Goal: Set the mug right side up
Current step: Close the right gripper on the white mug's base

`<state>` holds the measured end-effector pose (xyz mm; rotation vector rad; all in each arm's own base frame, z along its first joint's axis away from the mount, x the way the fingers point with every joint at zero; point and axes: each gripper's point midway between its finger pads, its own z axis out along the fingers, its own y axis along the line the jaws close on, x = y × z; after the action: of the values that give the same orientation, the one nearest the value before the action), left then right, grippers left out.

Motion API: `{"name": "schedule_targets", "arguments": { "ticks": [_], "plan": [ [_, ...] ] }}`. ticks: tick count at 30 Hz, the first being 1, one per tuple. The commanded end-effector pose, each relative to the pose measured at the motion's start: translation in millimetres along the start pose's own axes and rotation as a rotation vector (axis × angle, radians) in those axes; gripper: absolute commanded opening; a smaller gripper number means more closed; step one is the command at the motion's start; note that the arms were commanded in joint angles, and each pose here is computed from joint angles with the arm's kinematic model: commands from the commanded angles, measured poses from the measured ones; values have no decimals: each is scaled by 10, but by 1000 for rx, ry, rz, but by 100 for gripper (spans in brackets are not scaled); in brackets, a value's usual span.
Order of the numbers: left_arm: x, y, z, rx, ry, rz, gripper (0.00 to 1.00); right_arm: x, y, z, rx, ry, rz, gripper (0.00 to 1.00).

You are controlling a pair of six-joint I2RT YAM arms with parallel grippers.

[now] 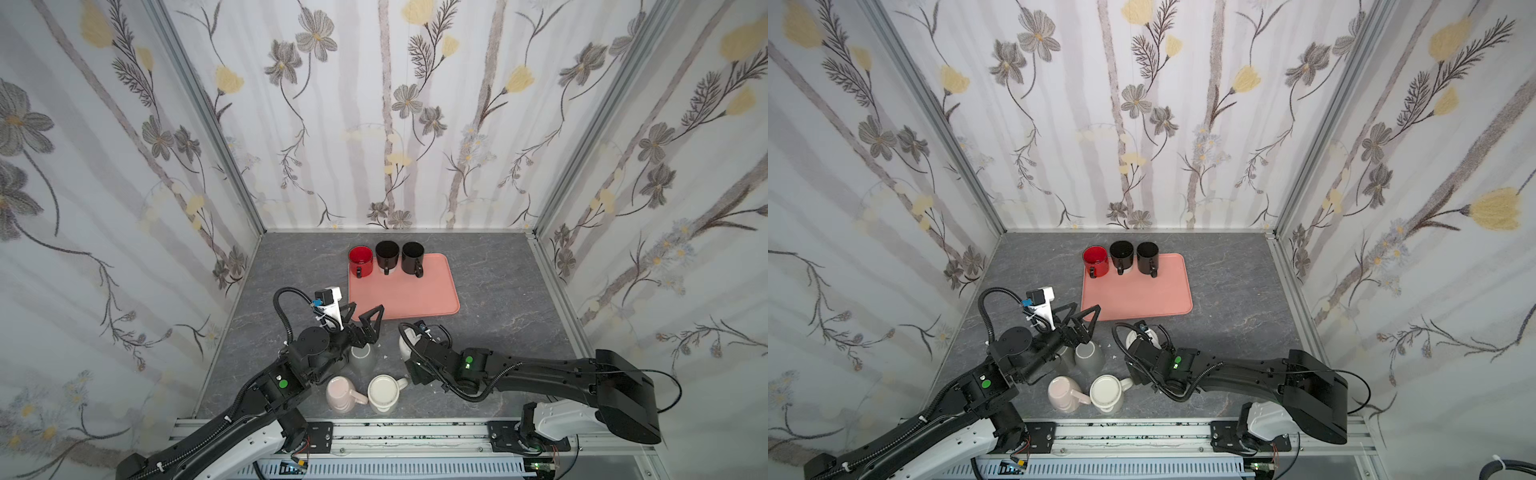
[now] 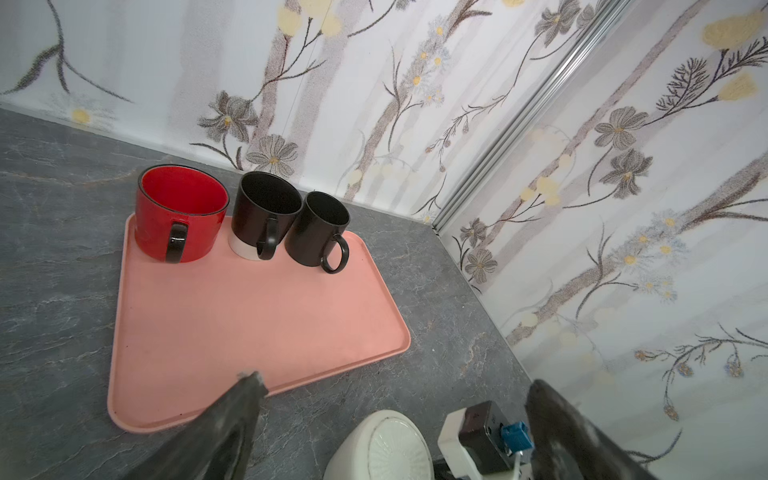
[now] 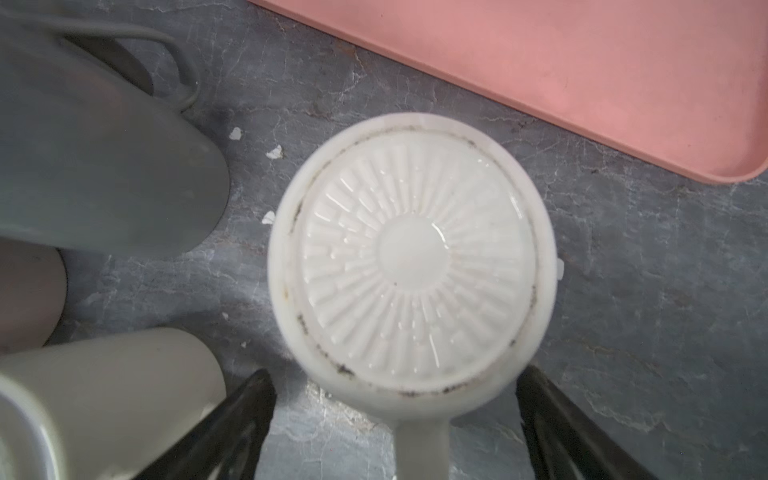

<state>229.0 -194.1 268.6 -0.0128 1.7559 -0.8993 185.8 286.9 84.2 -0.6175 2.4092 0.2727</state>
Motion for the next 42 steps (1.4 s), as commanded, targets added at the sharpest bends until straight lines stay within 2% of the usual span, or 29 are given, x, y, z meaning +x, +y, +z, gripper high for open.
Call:
{"name": "schedule_targets", "arguments": {
  "ticks": [1,5,8,11,14,17,22,29,42],
  "plan": [
    [-72,5,-29,-12,-22,1,100,-326,141,-9,-54,-85,2,96],
    [-55,25,-35,-17,-20,0,100,-467,97,-92,-65,-125,13,99],
    [-49,38,-31,-19,-24,-3,100,-434,23,-152,-73,-126,27,96],
    [-43,46,-19,-22,-25,-2,100,-323,16,-166,-104,-97,29,85],
    [-31,49,-3,-25,-20,2,100,-56,2,-94,-126,-26,13,74],
    [-13,59,13,-30,-15,6,100,27,10,-64,-138,-4,13,69],
    [4,68,23,-32,-12,2,100,22,-41,-3,-98,-8,7,53],
    [1,57,27,-30,-9,-2,100,-46,-28,88,-66,-10,-16,43],
    [24,13,60,-11,5,-5,100,-36,-127,97,-18,-11,-14,0]
  ]
}}
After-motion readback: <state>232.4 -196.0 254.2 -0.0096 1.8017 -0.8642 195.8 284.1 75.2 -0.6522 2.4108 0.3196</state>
